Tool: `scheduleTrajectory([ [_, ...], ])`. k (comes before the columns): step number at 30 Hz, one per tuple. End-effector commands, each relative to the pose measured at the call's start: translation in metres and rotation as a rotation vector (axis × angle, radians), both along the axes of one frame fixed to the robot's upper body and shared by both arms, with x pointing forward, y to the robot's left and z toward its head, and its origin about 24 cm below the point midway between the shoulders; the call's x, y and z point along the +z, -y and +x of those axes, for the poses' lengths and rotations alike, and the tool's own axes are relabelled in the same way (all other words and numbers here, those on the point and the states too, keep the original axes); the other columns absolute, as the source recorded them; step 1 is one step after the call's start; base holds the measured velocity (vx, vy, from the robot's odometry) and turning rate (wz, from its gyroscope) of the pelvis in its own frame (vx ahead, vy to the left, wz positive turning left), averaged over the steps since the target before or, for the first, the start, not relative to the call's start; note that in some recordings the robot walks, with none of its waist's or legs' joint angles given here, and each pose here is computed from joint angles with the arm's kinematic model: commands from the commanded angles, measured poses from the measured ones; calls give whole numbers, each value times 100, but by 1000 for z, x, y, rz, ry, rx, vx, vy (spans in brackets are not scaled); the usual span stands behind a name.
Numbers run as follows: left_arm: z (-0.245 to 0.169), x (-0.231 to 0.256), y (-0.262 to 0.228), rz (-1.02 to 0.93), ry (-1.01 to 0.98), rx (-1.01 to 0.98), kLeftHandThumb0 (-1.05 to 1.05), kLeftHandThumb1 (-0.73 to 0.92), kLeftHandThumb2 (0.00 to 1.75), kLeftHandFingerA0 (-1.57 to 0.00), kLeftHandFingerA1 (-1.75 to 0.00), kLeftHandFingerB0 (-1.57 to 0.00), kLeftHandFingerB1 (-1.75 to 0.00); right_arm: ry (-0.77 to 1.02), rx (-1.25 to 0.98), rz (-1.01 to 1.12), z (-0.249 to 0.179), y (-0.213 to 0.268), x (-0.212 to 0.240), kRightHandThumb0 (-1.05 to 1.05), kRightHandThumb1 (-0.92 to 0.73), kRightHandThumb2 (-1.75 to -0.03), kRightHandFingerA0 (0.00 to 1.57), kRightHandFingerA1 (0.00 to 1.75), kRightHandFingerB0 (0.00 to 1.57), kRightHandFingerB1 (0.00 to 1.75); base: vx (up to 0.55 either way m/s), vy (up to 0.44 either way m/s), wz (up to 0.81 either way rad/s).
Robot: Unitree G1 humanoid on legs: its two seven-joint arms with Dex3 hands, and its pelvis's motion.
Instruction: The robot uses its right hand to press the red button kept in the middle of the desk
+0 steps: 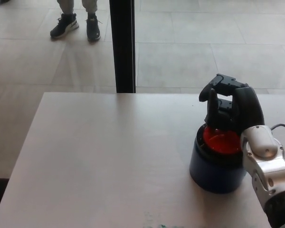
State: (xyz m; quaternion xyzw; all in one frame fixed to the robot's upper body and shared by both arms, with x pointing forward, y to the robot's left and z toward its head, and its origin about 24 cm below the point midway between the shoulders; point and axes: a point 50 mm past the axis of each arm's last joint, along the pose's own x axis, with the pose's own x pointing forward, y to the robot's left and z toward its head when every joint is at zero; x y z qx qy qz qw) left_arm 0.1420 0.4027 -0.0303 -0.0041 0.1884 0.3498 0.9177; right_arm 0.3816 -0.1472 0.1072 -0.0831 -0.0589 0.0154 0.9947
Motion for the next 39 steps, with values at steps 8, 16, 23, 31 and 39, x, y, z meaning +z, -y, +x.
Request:
scheduleTrajectory([
  [8, -5, 1, -4, 0, 24, 24, -13, 74, 79, -83, -168, -75, -118, 81, -26, 106, 17, 9, 39, -18, -53, -118, 96, 175, 79, 152, 0, 0, 0],
  [16, -16, -2, -4, 0, 7, 24, -11, 74, 83, -85, -169, -73, -119, 283, -9, 235, 31, 14, 122, -18, -37, -141, 101, 175, 84, 152, 0, 0, 0],
  [23, -17, -2, -6, 8, -2, 30, -13, 64, 104, -115, -136, -79, -102, 410, -37, 223, 21, 57, 169, -15, -46, -136, 95, 175, 79, 152, 0, 0, 0],
  [31, -19, 0, -7, 7, 8, 41, -14, 63, 104, -113, -134, -79, -101, 418, -236, 45, -18, 164, 170, -13, -60, -112, 95, 175, 80, 141, 0, 0, 0],
  [39, -18, -2, -6, 6, 9, 46, -9, 74, 83, -80, -166, -74, -117, 353, -479, -31, -75, 246, 136, -24, -57, -113, 123, 143, 86, 118, 0, 0, 0],
])
